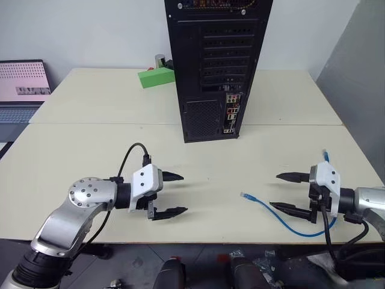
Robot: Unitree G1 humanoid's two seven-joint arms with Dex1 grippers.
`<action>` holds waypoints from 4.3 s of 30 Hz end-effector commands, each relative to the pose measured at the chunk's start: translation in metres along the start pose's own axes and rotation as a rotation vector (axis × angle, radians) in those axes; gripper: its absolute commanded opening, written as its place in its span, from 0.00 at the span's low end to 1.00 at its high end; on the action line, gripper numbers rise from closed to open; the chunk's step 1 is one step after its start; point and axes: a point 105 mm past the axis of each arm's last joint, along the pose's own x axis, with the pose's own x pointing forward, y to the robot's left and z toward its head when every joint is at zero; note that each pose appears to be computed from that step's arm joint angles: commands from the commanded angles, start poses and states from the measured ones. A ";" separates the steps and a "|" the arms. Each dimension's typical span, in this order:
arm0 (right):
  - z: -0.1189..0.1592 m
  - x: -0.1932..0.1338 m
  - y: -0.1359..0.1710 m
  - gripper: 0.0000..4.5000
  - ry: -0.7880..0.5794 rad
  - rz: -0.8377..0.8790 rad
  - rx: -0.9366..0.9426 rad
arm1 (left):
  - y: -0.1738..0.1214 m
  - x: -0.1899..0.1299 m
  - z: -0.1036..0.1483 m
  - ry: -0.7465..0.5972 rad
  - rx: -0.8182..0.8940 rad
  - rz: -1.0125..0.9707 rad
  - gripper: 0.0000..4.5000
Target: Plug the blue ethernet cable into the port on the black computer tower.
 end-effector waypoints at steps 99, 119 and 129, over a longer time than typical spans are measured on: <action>0.044 0.064 0.022 0.61 -0.014 0.250 -0.168 | 0.004 0.067 0.010 -0.152 0.173 -0.201 0.06; 0.065 0.089 0.032 0.87 -0.204 0.223 0.382 | 0.019 0.053 0.023 -0.362 1.036 0.103 0.06; 0.075 0.098 0.035 0.87 -0.243 0.253 0.416 | 0.024 0.054 0.026 -0.378 1.103 0.153 0.06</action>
